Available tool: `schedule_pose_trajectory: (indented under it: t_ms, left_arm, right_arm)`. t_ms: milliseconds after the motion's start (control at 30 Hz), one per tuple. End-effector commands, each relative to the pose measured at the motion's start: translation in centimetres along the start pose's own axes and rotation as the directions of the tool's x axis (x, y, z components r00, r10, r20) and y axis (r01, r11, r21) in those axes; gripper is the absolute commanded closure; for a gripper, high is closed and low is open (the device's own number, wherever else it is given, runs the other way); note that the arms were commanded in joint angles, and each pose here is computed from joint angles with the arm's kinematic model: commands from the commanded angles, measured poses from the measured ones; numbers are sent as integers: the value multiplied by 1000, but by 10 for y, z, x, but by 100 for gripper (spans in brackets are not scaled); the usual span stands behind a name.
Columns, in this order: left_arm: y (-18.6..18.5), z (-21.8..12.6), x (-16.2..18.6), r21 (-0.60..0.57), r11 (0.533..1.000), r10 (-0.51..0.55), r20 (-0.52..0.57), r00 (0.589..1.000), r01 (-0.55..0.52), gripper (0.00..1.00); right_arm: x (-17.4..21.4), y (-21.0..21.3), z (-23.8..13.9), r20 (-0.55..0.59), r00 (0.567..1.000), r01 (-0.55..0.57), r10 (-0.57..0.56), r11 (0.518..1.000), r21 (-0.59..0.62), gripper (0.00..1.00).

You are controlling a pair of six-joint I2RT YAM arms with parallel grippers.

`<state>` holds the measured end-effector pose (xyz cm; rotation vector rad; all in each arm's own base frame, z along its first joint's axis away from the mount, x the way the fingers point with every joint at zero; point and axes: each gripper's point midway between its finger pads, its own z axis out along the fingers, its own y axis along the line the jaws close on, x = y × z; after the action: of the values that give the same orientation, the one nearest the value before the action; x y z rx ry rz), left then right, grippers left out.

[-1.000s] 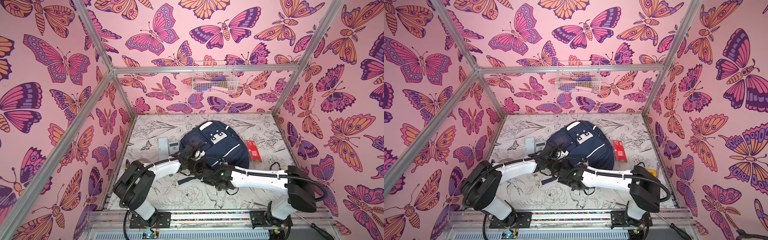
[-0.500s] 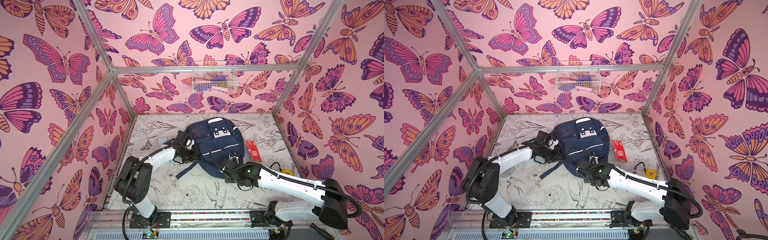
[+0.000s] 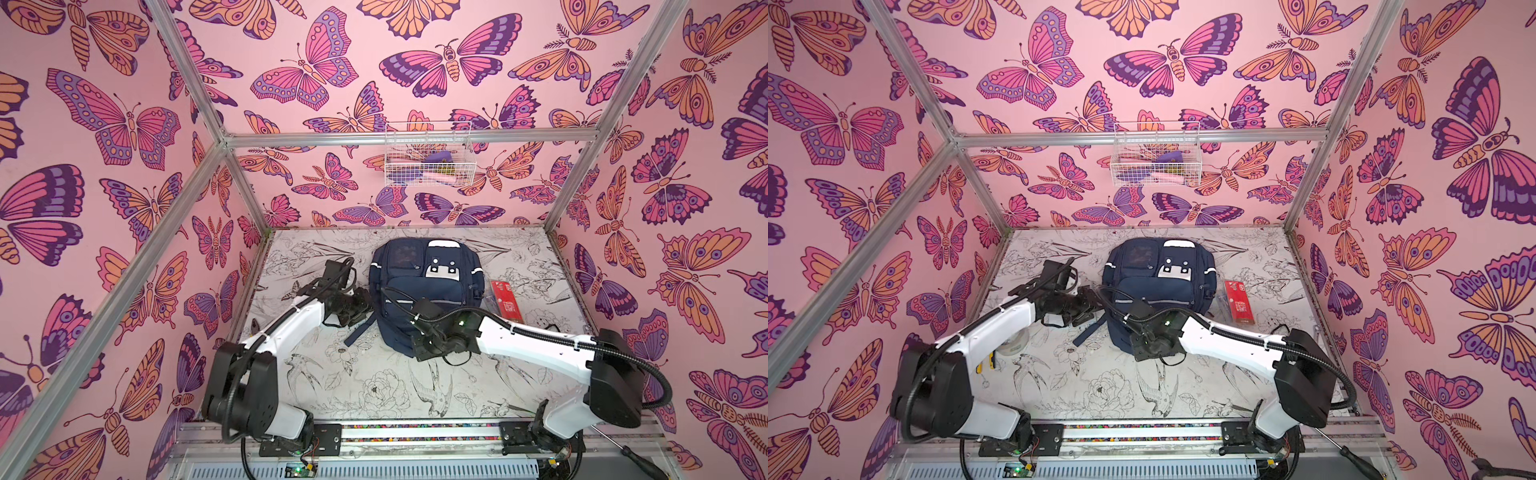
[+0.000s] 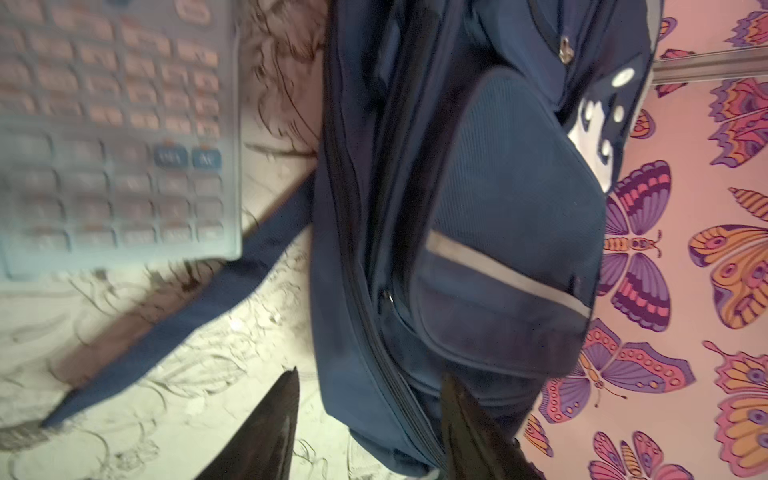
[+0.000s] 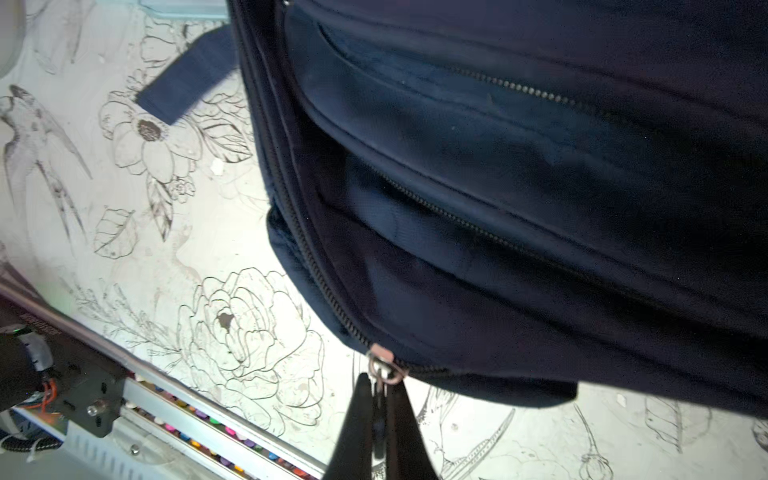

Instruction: Pack the student bag

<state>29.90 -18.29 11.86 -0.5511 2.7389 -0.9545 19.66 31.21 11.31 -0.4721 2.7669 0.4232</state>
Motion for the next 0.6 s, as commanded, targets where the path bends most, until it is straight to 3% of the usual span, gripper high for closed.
schedule_pose_trajectory:
  t_ms: [0,333,567]
  left_arm:
    - [-4,5,31,13,990,-141,-85,986,143,41]
    - [-23,33,54,-11,979,-201,-162,966,202,47]
    - [-23,40,56,-11,978,-205,-175,963,206,64]
  right_arm:
    - [-14,27,-13,27,998,62,-60,992,-108,100]
    - [-19,40,-19,40,995,100,-94,982,-163,100]
    - [-21,39,-19,55,995,93,-85,982,-162,100]
